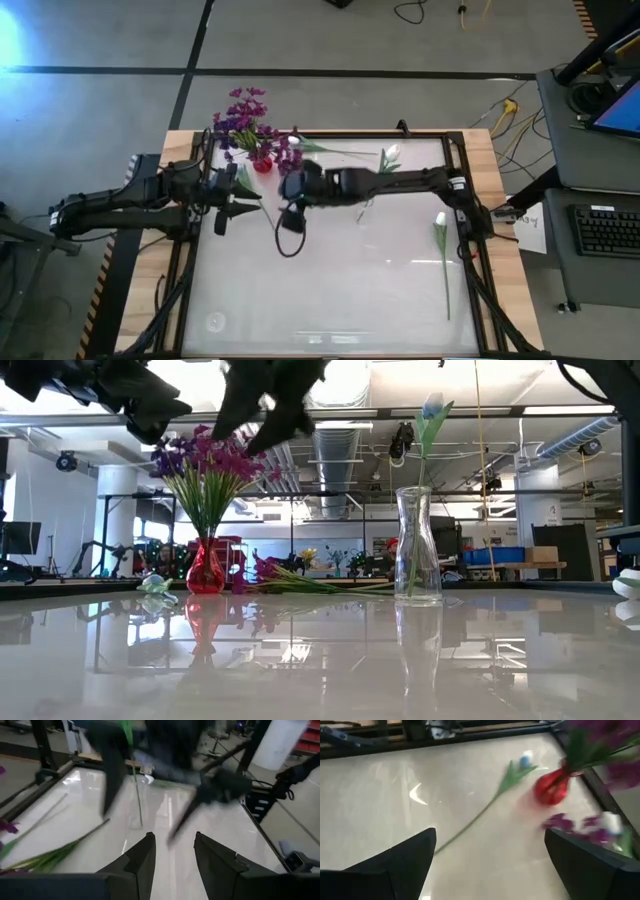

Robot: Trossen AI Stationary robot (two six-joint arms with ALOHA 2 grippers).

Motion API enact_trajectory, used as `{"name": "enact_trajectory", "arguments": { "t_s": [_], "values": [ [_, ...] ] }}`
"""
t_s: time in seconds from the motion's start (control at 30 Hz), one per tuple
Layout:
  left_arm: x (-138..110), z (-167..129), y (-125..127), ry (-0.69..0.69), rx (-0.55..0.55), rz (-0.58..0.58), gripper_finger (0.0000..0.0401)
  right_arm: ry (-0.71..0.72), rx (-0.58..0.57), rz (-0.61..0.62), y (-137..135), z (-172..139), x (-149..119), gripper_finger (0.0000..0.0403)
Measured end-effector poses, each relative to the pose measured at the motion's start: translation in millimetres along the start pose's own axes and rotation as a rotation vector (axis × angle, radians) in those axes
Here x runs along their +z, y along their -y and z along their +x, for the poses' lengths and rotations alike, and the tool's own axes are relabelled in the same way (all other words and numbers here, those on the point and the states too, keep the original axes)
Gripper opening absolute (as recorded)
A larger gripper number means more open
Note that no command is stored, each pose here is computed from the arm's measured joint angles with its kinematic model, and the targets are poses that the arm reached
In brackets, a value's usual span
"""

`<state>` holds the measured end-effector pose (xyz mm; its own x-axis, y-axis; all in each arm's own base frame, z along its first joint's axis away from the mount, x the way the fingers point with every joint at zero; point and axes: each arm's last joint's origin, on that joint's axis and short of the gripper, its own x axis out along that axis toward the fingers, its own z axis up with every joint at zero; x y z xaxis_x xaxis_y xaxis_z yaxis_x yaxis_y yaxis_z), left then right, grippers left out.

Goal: Sort flowers into vase by color
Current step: Put the white flower into the transparent vase

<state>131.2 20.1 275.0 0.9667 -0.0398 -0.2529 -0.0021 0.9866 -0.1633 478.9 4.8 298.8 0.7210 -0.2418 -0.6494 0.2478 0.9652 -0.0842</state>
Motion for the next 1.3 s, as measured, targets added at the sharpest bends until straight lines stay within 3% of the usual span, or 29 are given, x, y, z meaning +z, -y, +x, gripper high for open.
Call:
{"name": "enact_trajectory", "arguments": {
  "t_s": [0.27, 0.67, 0.83, 1.0, 1.3],
  "values": [
    [2.1, 0.1, -1.2, 0.026, 0.044, 0.001, 0.0123, 0.063, 0.050, 0.061, -26.7, 69.2, -63.2, 0.0366],
    [1.7, 4.0, -2.7, 0.020, 0.062, -0.005, 0.0123, 0.057, 0.032, 0.056, -30.1, 137.6, -91.6, 0.0365],
    [0.5, 7.1, -4.1, 0.005, 0.082, -0.008, 0.0123, -0.016, 0.037, 0.030, -35.2, 157.4, -96.5, 0.0352],
    [-0.6, 10.1, -4.9, -0.011, 0.084, -0.011, 0.0123, -0.089, 0.046, -0.023, -38.0, 165.5, -94.6, 0.0286],
    [-2.3, 14.4, -6.2, -0.034, 0.086, -0.004, 0.0123, -0.184, 0.172, -0.021, -39.8, 161.0, -97.6, 0.0083]
  ]
}}
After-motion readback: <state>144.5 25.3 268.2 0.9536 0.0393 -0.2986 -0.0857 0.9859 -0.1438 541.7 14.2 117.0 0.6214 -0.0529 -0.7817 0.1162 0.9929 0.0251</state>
